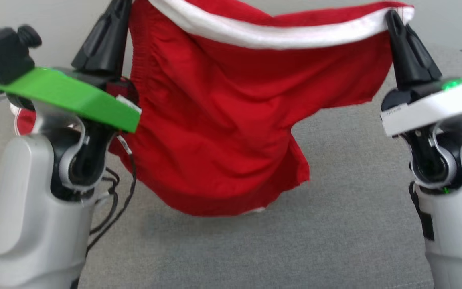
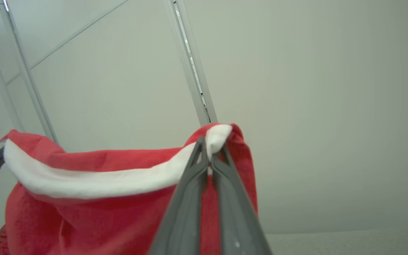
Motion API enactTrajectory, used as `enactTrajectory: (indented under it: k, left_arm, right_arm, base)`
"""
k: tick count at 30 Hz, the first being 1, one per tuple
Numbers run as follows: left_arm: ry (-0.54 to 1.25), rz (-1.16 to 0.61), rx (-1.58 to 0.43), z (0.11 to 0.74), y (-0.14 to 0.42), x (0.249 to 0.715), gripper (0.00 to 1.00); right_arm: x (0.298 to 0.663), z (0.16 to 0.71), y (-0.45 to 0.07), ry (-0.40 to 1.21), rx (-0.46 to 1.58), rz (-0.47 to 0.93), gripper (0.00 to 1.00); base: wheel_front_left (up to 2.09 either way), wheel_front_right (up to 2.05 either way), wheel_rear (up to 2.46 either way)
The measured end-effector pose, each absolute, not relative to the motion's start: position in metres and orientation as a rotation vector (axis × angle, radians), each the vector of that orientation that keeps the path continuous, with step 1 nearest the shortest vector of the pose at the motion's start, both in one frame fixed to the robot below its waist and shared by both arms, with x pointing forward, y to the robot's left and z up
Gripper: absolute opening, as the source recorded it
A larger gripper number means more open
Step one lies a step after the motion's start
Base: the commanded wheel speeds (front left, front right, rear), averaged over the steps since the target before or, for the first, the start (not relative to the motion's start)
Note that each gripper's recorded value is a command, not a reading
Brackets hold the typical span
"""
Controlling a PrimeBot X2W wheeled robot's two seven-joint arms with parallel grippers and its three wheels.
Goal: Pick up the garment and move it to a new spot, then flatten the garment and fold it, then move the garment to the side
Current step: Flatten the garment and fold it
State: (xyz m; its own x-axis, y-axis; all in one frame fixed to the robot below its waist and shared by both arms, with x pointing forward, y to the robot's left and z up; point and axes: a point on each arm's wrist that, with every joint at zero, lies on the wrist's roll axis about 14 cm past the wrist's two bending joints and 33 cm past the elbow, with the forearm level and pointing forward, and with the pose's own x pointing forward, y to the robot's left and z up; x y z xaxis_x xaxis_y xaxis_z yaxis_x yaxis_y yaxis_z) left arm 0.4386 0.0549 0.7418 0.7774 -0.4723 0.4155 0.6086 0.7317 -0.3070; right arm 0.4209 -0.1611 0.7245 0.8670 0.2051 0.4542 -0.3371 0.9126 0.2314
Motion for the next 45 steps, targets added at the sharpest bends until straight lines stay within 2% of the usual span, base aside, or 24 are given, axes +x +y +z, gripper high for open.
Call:
enactTrajectory:
  k: [5, 12, 16, 21, 25, 29, 36, 45]
  left_arm:
    - [-0.257, -0.516, -0.419, 0.733, 0.063, 0.506, 0.00]
    - [-0.348, -0.441, -0.377, 0.747, 0.069, 0.581, 0.00]
    - [-0.336, -0.385, -0.312, 0.707, 0.075, 0.621, 0.00]
    - [-0.175, -0.314, -0.378, 0.595, 0.078, 0.651, 0.00]
    - [-0.009, -0.304, -0.440, 0.500, 0.069, 0.640, 0.00]
    - [0.042, -0.305, -0.487, 0.464, 0.067, 0.622, 0.00]
    - [0.017, -0.325, -0.532, 0.468, 0.073, 0.583, 0.00]
    - [-0.005, -0.322, -0.576, 0.482, 0.085, 0.512, 0.00]
  right_arm:
    - [0.479, 0.737, -0.156, -0.435, 0.241, 0.277, 0.00]
    - [0.541, 0.768, -0.159, -0.547, 0.203, 0.234, 0.00]
    - [0.573, 0.730, -0.165, -0.498, 0.205, 0.198, 0.00]
    - [0.597, 0.623, -0.153, -0.287, 0.196, 0.207, 0.00]
    - [0.592, 0.540, -0.151, -0.116, 0.235, 0.192, 0.00]
    - [0.581, 0.498, -0.150, -0.033, 0.271, 0.177, 0.00]
    - [0.553, 0.499, -0.162, -0.073, 0.320, 0.145, 0.00]
    - [0.497, 0.515, -0.181, -0.132, 0.373, 0.096, 0.00]
  base:
    - [0.00, 0.00, 0.00]
    - [0.00, 0.00, 0.00]
    - [0.00, 0.00, 0.00]
    - [0.00, 0.00, 0.00]
    - [0.00, 0.00, 0.00]
    - [0.00, 0.00, 0.00]
    - [0.00, 0.00, 0.00]
    - [0.00, 0.00, 0.00]
